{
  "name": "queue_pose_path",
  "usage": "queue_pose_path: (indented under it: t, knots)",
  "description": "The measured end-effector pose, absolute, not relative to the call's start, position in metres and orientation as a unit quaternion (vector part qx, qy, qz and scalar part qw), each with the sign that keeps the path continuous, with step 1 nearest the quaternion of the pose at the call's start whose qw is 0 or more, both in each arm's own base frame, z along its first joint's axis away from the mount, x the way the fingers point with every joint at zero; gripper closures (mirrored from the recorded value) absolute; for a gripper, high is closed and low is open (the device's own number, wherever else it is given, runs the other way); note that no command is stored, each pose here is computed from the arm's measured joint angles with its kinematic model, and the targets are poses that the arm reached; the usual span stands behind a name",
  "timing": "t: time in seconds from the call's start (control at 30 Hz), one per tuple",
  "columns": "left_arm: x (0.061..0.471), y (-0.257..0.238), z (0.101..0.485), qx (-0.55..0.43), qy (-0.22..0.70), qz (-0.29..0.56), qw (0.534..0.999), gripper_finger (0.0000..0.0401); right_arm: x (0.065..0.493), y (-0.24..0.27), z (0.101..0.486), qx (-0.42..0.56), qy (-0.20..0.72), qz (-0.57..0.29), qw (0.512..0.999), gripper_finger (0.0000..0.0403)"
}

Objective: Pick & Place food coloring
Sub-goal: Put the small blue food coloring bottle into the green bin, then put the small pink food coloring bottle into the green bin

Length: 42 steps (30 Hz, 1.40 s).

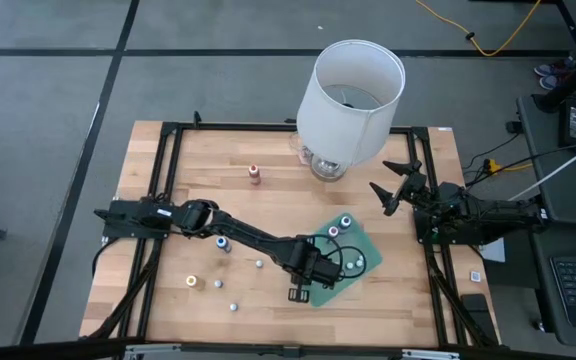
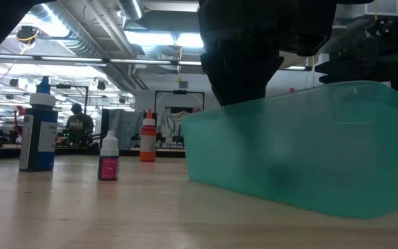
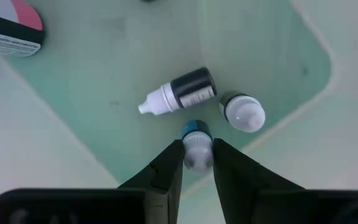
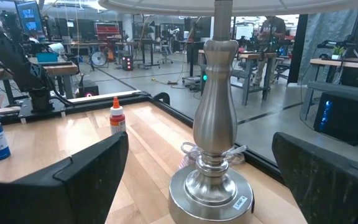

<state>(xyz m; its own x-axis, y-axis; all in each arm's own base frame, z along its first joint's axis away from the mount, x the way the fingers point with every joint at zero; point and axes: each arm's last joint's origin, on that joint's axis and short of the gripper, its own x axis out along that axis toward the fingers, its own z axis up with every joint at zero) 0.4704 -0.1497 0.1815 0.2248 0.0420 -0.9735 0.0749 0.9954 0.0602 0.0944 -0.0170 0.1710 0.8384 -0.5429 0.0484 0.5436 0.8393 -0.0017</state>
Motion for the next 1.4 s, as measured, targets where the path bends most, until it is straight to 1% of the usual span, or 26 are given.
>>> queue_pose_path:
  t: [0.23,0.37,0.57,0.77,0.9,1.03,1.23,1.4]
  knots:
    - [0.47,-0.149,0.181,0.048,0.625,-0.01,0.779,0.0284,0.094,-0.017,0.171,-0.008,-0.023,-0.283,0.959,0.0006]
    - [0.469,-0.146,0.181,0.052,0.633,-0.009,0.772,0.0271,0.094,-0.017,0.171,-0.008,-0.023,-0.283,0.959,0.0006]
    - [0.466,-0.142,0.188,0.058,0.639,-0.012,0.767,0.0269,0.094,-0.017,0.171,-0.008,-0.023,-0.283,0.959,0.0006]
    - [0.467,-0.139,0.219,0.059,0.619,-0.008,0.783,0.0267,0.094,-0.017,0.171,-0.008,-0.023,-0.283,0.959,0.0006]
    - [0.462,-0.135,0.238,0.052,0.608,0.036,0.791,0.0261,0.094,-0.017,0.171,-0.008,-0.023,-0.283,0.959,0.0006]
    - [0.447,-0.129,0.254,0.025,0.623,0.09,0.777,0.0252,0.094,-0.017,0.171,-0.008,-0.023,-0.283,0.959,0.0006]
    - [0.438,-0.125,0.255,0.0,0.639,0.155,0.753,0.0243,0.094,-0.017,0.171,-0.008,-0.023,-0.283,0.959,0.0006]
    - [0.438,-0.127,0.255,-0.005,0.633,0.16,0.757,0.0242,0.094,-0.017,0.171,-0.008,-0.023,-0.283,0.959,0.0006]
